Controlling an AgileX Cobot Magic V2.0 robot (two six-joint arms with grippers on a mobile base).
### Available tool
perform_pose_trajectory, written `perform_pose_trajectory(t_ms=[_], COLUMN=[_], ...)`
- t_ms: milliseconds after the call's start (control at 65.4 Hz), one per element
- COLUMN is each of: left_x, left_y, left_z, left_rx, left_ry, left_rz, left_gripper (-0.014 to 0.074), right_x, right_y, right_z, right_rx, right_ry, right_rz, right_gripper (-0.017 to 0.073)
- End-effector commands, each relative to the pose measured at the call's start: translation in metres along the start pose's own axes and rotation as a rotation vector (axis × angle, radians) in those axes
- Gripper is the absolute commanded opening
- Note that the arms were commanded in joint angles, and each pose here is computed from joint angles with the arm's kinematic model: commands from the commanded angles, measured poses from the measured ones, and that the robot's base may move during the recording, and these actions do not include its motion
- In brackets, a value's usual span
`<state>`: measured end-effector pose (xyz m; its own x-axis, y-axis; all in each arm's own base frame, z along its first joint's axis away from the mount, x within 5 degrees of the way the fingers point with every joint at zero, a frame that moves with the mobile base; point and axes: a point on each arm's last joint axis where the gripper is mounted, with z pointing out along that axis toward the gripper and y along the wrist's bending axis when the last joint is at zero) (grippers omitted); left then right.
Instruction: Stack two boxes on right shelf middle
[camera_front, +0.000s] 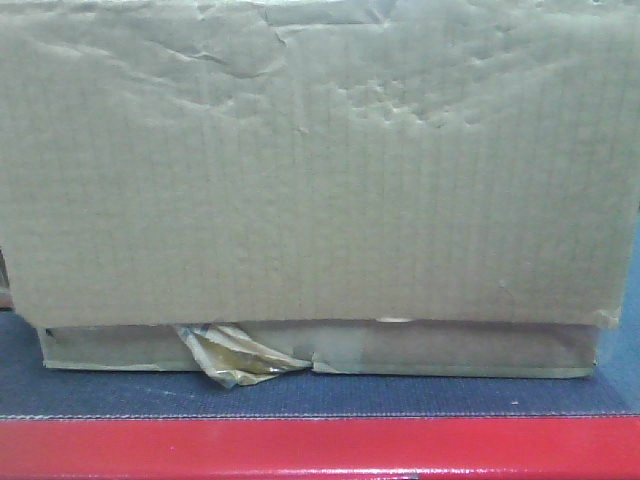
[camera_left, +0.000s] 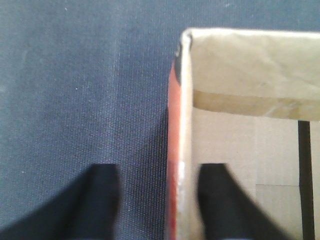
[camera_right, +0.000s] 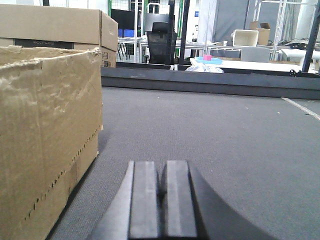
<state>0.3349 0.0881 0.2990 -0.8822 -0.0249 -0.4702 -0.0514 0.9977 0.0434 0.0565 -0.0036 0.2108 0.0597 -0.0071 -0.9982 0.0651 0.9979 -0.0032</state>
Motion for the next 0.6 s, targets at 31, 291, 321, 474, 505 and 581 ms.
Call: perform_pose_trajectory(t_ms=[31, 291, 321, 474, 505, 581], left_x=[-0.004, -0.019, -0.022, -0.045, -0.05, -0.062], left_y=[-0.001, -0.001, -0.001, 0.004, 0.006, 0.007], left_z=[-0.002, -0.031, -0.041, -0.093, -0.105, -0.139], left_rx=[0.005, 0.01, 0.003, -0.062, -0.083, -0.11], left_ry=[-0.028, -0.099, -0.125, -0.286, -0.322, -0.418], left_rz=[0.002, -0.002, -0.001, -0.052, -0.062, -0.069], left_gripper=[0.0001, -0.0111, -0.0111, -0.0111, -0.0111, -0.0111], right_x=[-0.002, -0.002, -0.002, -0.002, -0.002, -0.002], right_y=[0.0, 0.0, 0.0, 0.0, 0.0, 0.0], right_z=[0.0, 0.0, 0.0, 0.0, 0.0, 0.0], right_rx=[0.007, 0.007, 0.007, 0.007, 0.007, 0.007], right_ry=[-0.021, -0.021, -0.021, -0.021, -0.021, -0.021], right_rz=[-0.01, -0.01, -0.01, -0.01, -0.01, -0.01], right_gripper=[-0.0165, -0.0165, -0.0165, -0.0165, -0.0165, -0.0165])
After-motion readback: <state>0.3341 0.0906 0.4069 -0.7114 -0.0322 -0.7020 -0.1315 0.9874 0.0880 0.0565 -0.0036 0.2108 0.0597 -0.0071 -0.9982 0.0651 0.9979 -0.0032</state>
